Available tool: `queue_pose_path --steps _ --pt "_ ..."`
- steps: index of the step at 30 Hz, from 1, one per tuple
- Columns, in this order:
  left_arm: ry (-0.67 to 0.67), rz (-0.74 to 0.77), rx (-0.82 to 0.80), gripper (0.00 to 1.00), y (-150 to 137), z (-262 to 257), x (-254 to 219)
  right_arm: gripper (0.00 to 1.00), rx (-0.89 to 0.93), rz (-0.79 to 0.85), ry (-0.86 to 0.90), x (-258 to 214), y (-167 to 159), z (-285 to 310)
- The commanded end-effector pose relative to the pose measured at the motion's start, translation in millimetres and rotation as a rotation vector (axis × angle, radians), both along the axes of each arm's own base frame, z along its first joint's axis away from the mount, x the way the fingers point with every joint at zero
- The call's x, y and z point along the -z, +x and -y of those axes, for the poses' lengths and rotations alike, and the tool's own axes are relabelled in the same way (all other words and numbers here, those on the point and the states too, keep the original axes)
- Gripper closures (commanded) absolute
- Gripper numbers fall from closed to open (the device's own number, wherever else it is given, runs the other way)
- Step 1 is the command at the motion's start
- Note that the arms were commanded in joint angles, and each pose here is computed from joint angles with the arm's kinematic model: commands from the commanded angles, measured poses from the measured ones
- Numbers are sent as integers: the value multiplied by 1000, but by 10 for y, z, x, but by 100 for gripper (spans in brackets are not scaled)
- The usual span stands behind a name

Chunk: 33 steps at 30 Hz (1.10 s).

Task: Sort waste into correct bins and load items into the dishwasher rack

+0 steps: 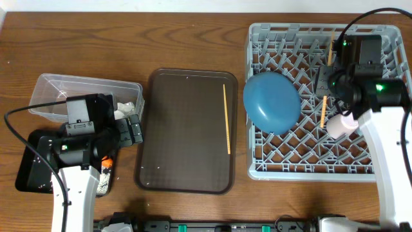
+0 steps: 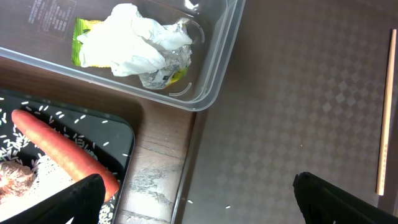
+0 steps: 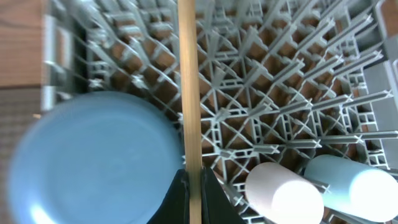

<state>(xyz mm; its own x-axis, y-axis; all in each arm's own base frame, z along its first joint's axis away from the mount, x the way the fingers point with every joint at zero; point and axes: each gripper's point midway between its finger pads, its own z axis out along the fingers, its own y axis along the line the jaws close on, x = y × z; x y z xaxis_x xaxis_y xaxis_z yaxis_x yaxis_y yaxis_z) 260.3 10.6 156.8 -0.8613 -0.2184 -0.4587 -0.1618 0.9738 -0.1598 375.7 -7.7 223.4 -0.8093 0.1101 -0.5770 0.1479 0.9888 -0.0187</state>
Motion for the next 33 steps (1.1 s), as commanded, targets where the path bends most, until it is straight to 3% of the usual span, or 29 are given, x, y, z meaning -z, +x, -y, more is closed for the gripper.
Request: queue_pose_path --steps 1,5,13,14,18,21,28,33 --pt "19 27 6 2 26 -15 -92 99 -52 -87 -24 310 62 90" --pt "19 27 6 2 26 -15 -92 99 -196 -175 -16 637 136 -43" --pt "19 26 6 2 25 -15 -92 98 -111 -278 29 1104 216 -26" --pt "19 26 6 2 25 -14 -92 95 -98 -270 33 1102 238 -23" --pt "19 26 6 2 25 -14 -92 66 -129 -215 61 933 287 -133" --pt "19 27 6 2 26 -14 -92 55 -188 -148 77 660 260 -314" --pt "19 26 6 2 25 -14 -92 54 -443 39 169 -105 -89 -1316" --pt "19 26 6 2 25 -14 -92 58 -539 28 159 -64 -389 -2100"
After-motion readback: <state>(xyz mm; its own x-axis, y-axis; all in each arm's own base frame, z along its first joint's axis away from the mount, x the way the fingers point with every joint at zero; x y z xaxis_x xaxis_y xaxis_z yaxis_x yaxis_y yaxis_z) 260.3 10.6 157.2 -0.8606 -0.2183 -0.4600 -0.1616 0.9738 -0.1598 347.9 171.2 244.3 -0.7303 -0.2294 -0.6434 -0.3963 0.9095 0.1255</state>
